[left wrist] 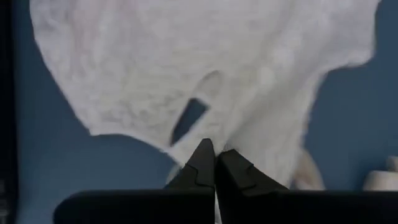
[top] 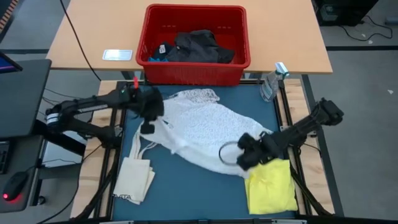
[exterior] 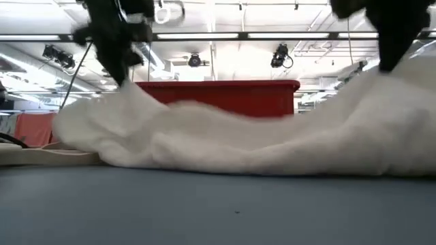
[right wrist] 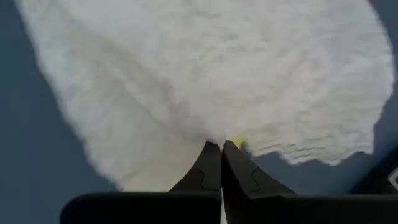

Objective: Fold laundry
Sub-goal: Fold the white cloth

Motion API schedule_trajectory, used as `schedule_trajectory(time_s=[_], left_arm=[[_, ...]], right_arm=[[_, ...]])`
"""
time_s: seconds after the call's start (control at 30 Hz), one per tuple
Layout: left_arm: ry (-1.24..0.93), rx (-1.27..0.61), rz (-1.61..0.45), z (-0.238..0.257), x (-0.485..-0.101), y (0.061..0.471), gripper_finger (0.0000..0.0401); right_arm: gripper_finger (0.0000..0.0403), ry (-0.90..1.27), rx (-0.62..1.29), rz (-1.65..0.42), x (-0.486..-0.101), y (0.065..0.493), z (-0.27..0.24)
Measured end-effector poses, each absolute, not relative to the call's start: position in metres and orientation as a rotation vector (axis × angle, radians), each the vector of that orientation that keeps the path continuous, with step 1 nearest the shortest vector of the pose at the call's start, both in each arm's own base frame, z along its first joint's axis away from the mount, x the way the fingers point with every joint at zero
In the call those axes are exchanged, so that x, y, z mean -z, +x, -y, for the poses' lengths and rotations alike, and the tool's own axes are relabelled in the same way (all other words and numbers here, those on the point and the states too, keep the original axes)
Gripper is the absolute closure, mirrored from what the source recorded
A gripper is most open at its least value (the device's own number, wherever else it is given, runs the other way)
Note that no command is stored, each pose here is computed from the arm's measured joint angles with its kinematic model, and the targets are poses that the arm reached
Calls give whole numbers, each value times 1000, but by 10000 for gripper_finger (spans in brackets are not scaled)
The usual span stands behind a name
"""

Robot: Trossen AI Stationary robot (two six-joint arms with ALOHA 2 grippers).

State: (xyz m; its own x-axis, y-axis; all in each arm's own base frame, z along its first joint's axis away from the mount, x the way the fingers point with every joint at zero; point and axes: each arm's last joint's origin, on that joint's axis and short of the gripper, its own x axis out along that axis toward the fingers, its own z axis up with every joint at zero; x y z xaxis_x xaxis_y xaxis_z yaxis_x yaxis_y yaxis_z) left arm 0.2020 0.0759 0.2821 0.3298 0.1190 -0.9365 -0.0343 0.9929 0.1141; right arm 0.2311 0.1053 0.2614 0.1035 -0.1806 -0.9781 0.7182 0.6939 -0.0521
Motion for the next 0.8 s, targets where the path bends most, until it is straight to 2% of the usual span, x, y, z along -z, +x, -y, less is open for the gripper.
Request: schedule_trajectory(time_s=[0.27,0.37,0.5,0.6,0.73,0.8], left_arm=[[-15,-234,-1271,-152,-231,216,398],[-57,-270,-1286,-166,-219,217,379],[-95,-274,-1317,-164,-219,213,331],[-107,-288,-1307,-161,-228,209,291],[-149,-315,-1268,-156,-248,205,255],[-208,-246,-1196,-150,-258,205,247]], right_arm=[[400,733,772,-1316,-201,213,-49],[375,848,792,-1346,-192,207,-41],[310,943,727,-1348,-203,208,-43],[271,1005,702,-1243,-226,214,-48],[254,1087,678,-1051,-253,225,-53],[256,1112,614,-948,-259,236,-57]])
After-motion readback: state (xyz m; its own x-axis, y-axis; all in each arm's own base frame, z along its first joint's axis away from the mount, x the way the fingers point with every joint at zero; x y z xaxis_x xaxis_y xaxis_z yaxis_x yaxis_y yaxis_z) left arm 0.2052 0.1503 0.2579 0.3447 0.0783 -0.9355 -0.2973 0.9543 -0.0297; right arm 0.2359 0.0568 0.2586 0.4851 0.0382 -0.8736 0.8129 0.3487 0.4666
